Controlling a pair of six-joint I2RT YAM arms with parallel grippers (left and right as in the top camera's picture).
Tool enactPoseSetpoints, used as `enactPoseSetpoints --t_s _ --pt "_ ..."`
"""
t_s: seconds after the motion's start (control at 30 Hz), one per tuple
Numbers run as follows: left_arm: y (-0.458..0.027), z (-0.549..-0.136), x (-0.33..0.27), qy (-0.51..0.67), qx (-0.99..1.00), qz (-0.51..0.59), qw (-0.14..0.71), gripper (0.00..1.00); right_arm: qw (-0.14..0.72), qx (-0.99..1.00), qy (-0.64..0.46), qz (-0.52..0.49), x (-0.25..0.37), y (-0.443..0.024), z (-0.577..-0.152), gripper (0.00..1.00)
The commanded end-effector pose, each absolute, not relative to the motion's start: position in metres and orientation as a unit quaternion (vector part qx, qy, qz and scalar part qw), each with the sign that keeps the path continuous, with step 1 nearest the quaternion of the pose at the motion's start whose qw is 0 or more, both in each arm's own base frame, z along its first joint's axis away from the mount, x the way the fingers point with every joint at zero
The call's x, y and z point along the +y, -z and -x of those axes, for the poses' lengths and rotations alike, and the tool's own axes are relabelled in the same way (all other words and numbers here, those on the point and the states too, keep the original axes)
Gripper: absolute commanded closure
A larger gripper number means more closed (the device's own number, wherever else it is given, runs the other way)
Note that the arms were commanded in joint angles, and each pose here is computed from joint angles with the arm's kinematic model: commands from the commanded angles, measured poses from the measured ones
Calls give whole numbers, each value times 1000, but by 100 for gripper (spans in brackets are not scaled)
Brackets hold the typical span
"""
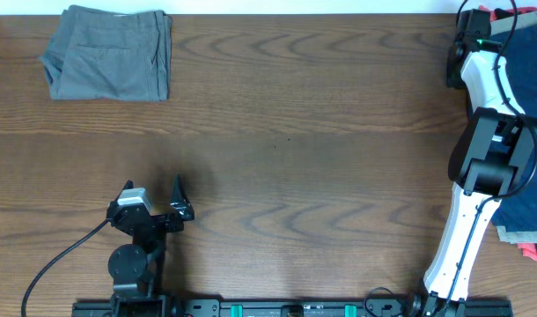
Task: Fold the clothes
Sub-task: 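Grasp the top dark blue shorts with the right gripper, then drag the shorts left and lay them flat at table center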
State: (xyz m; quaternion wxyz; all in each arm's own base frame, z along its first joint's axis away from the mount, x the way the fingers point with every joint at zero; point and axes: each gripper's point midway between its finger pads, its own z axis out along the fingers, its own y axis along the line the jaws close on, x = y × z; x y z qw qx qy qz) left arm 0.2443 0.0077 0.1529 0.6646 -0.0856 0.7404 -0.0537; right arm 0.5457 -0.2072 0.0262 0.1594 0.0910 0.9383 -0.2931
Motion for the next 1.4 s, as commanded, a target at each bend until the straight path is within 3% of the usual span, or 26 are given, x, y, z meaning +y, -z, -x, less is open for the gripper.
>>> enactPoseSetpoints --t_s 0.0,0.1,0.43,0.47,0.5,0.63,1.0,1.37 --pt "-137 -244 12 43 754 92 649 2 158 931 308 -118 -217 -29 -541 90" --pt "-137 -244 11 43 754 92 649 2 165 929 305 -133 -217 -36 -541 96" --pt "-137 -244 12 43 754 92 649 2 201 917 297 -175 -218 -79 -539 99" --pt "-137 -244 12 43 754 92 649 2 203 916 297 -177 -218 -82 -539 96" --pt "-137 -244 12 43 754 92 649 2 207 915 297 -178 -218 -87 -539 83" --pt "-137 -244 12 43 754 92 649 2 212 914 297 -179 -217 -99 -537 99" --pt "-137 -244 12 43 754 92 649 2 224 908 292 -203 -216 -121 -530 99" --pt "-137 -244 12 43 754 92 649 2 313 901 223 -202 -168 -206 -535 99"
